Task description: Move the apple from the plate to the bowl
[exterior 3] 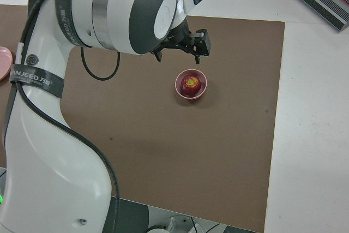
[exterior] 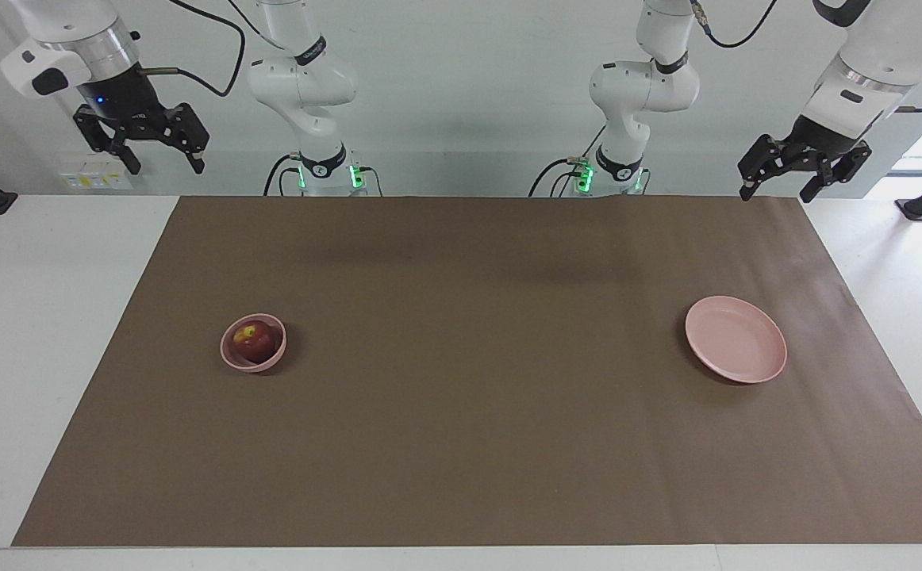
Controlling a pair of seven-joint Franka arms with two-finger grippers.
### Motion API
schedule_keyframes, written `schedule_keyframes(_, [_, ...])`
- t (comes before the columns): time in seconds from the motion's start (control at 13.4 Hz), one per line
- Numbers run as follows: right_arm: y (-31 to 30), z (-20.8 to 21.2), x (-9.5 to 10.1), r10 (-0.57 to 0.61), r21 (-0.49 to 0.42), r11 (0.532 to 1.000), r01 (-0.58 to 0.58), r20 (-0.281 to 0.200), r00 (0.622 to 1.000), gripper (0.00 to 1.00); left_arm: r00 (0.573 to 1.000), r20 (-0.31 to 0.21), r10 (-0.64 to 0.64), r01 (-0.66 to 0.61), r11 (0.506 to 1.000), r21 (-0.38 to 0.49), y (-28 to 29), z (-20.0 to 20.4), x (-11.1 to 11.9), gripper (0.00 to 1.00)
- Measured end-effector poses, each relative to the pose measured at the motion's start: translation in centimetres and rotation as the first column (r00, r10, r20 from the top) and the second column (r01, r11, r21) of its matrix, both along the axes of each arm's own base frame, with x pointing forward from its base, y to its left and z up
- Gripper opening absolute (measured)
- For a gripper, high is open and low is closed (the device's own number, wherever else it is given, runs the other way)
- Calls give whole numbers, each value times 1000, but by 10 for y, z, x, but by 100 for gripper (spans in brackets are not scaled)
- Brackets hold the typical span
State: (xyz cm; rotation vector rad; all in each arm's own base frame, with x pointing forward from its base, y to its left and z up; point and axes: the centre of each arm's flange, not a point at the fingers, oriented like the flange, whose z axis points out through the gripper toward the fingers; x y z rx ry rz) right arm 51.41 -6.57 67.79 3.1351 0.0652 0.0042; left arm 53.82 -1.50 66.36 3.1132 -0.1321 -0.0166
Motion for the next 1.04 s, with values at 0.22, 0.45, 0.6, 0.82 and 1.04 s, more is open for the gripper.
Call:
schedule_keyframes(0.22, [7,0,3,20,-1,1000,-20,5,1000,100,1000,-1,0,0,1000,0,0,0,0,100])
schedule_keyframes(0.45, [20,2,6,16,13,1000,-17,11,1000,100,1000,-1,13,-13,1000,0,7,0,0,100])
schedule_keyframes(0.6, [21,3,7,14,13,1000,-14,14,1000,100,1000,-2,23,-23,1000,0,12,0,0,100])
schedule_keyframes(0.82, [19,3,7,11,13,1000,-11,14,1000,100,1000,-5,25,-25,1000,0,14,0,0,100])
schedule_keyframes(1.04, [19,3,7,9,13,1000,-9,13,1000,100,1000,-15,24,-24,1000,0,13,-1,-1,100])
